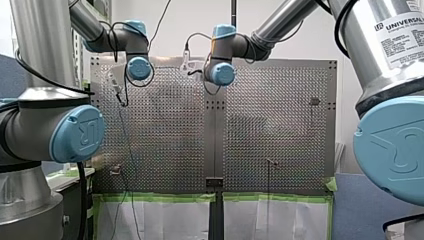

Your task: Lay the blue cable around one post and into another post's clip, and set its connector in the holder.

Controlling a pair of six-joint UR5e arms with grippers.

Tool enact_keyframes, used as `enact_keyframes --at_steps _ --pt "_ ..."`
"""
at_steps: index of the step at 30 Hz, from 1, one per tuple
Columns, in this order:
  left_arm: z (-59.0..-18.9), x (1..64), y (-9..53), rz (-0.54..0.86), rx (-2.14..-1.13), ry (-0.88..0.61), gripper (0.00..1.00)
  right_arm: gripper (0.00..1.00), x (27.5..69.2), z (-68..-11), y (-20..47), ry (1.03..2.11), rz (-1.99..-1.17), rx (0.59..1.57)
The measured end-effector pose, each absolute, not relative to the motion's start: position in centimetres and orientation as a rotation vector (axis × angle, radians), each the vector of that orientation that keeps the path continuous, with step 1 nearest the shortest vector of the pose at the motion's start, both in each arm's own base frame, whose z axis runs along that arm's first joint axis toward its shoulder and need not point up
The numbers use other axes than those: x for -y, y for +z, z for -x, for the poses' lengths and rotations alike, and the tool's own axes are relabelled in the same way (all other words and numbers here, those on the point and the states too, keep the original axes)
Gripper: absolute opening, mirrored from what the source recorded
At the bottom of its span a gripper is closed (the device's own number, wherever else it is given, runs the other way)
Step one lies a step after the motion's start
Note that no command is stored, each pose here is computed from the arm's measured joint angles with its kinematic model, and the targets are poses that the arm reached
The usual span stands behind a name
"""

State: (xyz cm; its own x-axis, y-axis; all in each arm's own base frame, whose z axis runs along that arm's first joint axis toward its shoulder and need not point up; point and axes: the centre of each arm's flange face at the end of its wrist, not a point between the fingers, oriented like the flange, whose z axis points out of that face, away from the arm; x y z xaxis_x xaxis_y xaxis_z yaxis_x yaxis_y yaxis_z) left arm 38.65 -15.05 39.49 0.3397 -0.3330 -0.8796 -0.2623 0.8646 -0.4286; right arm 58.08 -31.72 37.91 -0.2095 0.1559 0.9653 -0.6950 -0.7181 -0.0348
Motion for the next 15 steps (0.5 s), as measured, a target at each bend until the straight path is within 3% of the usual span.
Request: enact_keyframes --at_steps 15 --pt "-41.5 11.5 45.0 0.616 -1.135 -0.084 0.0 0.0 31.9 -59.6 41.9 2.049 -1.45 0.58"
